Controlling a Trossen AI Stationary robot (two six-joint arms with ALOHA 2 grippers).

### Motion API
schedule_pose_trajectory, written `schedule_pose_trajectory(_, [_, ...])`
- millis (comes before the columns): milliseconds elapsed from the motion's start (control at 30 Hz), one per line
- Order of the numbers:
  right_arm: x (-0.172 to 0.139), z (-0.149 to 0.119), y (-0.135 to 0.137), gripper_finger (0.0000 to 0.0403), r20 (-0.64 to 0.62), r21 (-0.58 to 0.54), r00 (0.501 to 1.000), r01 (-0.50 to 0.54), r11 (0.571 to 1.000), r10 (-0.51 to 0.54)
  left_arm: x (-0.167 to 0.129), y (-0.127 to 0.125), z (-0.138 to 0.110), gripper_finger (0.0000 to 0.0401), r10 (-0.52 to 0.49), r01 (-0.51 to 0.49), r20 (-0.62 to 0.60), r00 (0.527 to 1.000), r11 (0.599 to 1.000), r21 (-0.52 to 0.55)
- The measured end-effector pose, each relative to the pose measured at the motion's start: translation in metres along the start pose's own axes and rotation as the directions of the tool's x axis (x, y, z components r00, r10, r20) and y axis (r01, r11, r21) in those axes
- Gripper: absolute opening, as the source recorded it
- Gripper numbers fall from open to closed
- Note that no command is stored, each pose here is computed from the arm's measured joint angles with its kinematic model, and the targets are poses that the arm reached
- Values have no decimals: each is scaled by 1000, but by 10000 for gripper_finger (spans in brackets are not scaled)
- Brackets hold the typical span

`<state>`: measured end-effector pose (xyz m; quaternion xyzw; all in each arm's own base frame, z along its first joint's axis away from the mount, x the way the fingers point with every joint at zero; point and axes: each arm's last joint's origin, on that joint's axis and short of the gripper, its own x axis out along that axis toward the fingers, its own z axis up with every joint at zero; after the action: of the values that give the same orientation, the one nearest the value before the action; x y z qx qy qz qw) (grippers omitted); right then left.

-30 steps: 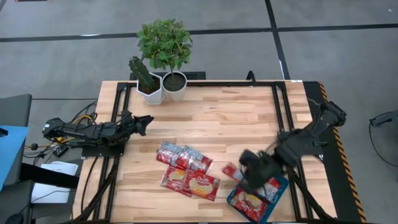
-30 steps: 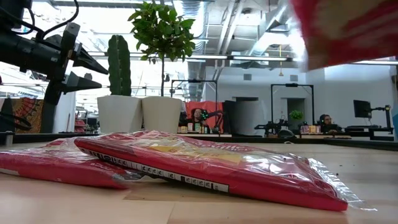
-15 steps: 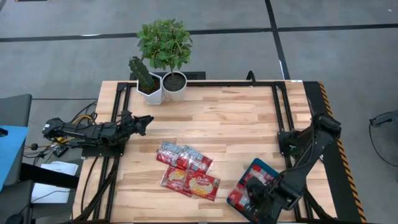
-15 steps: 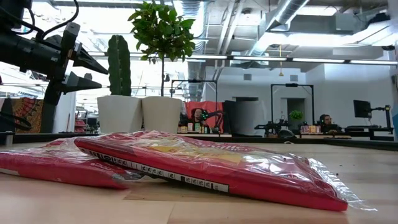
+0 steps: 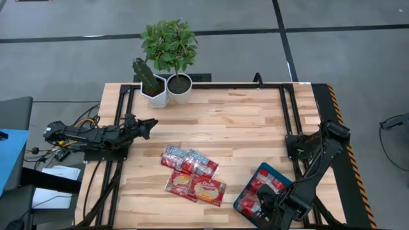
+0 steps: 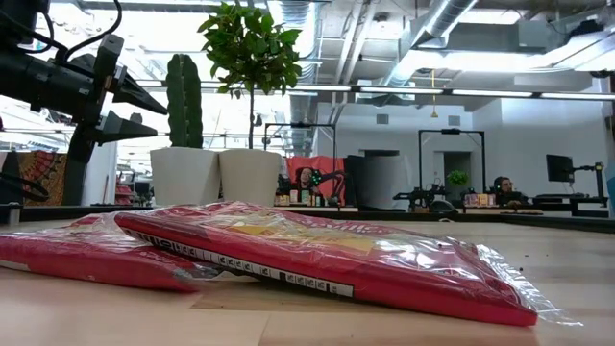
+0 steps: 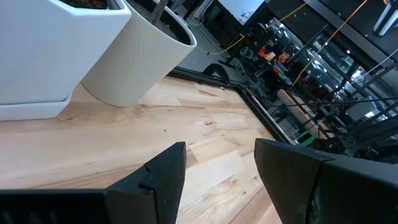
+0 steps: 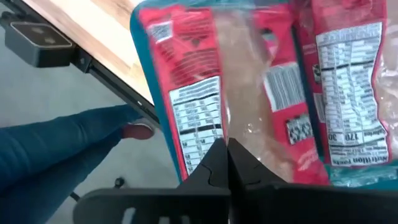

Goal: Sort popcorn bags into baskets
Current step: Put the red popcorn bag into the blue bin

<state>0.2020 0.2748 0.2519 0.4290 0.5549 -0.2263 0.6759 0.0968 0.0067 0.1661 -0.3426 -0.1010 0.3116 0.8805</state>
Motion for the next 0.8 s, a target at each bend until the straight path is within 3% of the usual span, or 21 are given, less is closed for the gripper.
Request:
schedule_pose_trajectory(433, [2, 18, 5, 6, 20, -39, 1000, 8, 999, -8, 0, -1, 0, 183, -19, 19, -16, 1000, 1000, 3])
schedule_pose_trajectory(800, [2, 16, 6, 65, -32, -97, 999, 2, 995, -5, 0, -1, -1, 183, -35, 35, -30, 999, 999, 2])
